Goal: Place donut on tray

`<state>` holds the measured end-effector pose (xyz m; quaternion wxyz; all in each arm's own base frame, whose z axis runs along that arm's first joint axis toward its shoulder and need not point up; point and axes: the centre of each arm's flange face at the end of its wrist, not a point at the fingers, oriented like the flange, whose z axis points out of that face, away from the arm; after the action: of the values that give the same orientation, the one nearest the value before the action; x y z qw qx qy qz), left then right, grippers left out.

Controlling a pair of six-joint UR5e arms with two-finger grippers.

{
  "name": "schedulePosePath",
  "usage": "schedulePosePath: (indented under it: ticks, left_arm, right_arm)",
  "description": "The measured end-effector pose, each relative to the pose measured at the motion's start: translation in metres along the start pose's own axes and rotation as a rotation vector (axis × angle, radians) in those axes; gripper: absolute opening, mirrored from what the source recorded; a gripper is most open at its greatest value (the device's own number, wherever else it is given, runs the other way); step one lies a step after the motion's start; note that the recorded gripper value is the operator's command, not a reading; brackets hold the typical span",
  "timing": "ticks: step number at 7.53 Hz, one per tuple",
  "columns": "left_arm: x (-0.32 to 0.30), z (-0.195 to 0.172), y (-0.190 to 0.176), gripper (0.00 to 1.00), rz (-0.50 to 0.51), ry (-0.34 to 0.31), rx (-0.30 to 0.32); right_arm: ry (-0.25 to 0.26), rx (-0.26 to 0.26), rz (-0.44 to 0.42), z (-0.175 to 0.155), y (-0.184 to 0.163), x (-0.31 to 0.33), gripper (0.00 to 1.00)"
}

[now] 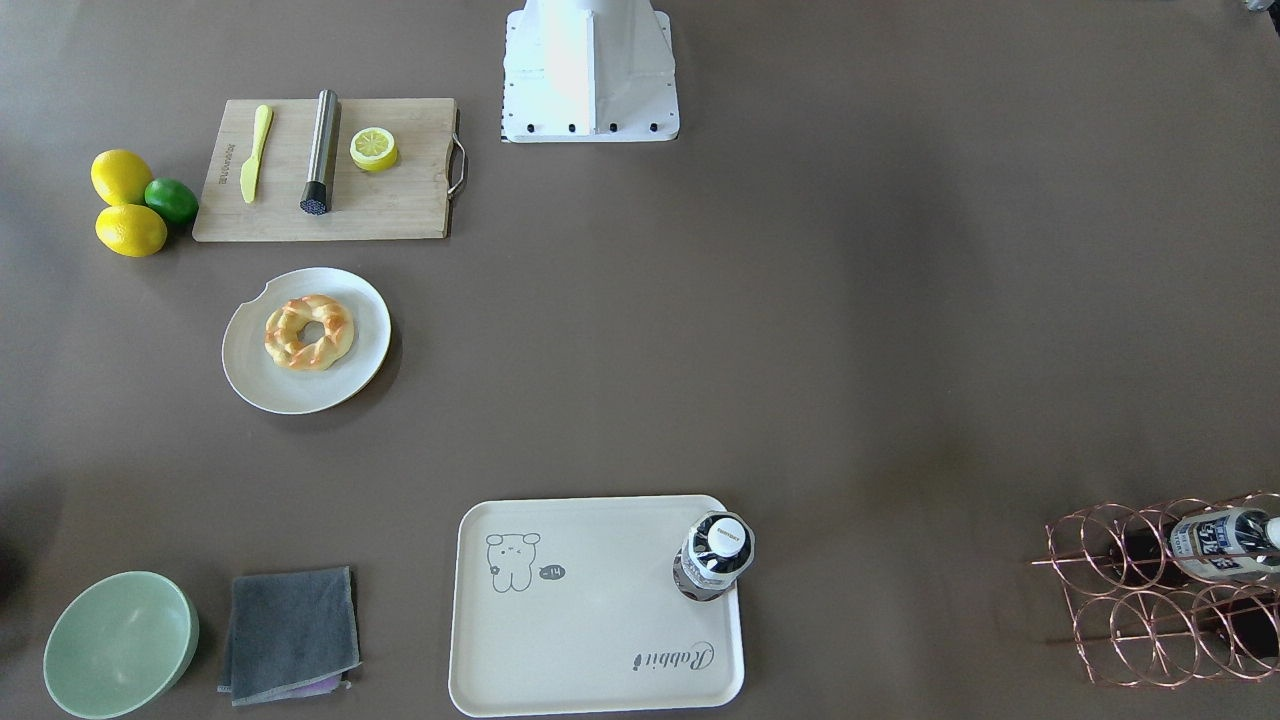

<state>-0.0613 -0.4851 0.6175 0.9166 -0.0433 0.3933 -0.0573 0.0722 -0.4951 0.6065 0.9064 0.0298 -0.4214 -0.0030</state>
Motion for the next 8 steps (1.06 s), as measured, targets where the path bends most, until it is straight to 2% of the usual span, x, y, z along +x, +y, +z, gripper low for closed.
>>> schedulePosePath:
  ticks: [8]
  left_arm:
    - [-0.002, 0.0028, 0.0012, 0.98, -0.004, -0.001, -0.006]
  right_arm:
    - [-0.001, 0.0, -0.001, -0.0002, -0.0001, -0.0003, 1.0]
